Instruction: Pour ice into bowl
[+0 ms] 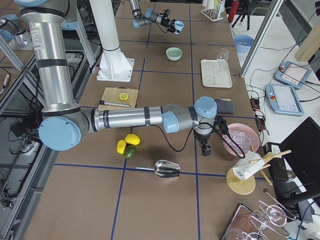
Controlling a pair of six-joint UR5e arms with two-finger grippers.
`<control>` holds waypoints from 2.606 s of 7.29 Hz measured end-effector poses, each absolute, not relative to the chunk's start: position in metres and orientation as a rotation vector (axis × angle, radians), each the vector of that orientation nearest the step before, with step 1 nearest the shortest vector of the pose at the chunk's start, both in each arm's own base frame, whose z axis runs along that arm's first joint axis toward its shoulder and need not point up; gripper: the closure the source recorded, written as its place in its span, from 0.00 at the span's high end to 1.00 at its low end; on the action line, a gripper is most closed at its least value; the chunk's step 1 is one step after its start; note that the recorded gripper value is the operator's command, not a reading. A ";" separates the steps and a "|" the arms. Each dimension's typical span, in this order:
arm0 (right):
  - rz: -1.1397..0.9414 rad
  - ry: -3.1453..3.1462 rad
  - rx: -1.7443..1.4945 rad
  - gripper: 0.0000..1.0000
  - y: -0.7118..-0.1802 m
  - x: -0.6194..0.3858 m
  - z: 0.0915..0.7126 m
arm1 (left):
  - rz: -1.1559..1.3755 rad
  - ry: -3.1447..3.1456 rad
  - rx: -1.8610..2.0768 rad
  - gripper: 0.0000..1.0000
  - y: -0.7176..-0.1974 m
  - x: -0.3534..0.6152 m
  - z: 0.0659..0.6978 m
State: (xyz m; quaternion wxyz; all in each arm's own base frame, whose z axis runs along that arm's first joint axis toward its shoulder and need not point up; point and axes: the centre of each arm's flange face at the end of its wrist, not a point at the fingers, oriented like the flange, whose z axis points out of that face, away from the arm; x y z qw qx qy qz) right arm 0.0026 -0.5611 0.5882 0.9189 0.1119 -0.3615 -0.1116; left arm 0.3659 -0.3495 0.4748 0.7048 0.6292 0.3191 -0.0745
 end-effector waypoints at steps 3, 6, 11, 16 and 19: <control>-0.201 -0.741 0.198 1.00 -0.544 0.013 0.610 | 0.114 0.323 1.565 0.00 -0.358 0.388 0.446; -0.174 -0.739 0.178 1.00 -0.532 0.023 0.624 | 0.372 0.049 1.607 0.00 -0.358 0.436 0.438; -0.165 -0.739 0.170 1.00 -0.528 0.025 0.629 | 0.696 -0.277 1.624 0.00 -0.349 0.464 0.420; -0.159 -0.738 0.168 1.00 -0.526 0.028 0.631 | 0.904 -0.488 1.539 0.00 -0.354 0.483 0.410; -0.157 -0.738 0.168 1.00 -0.526 0.029 0.631 | 0.978 -0.597 1.517 0.00 -0.354 0.482 0.407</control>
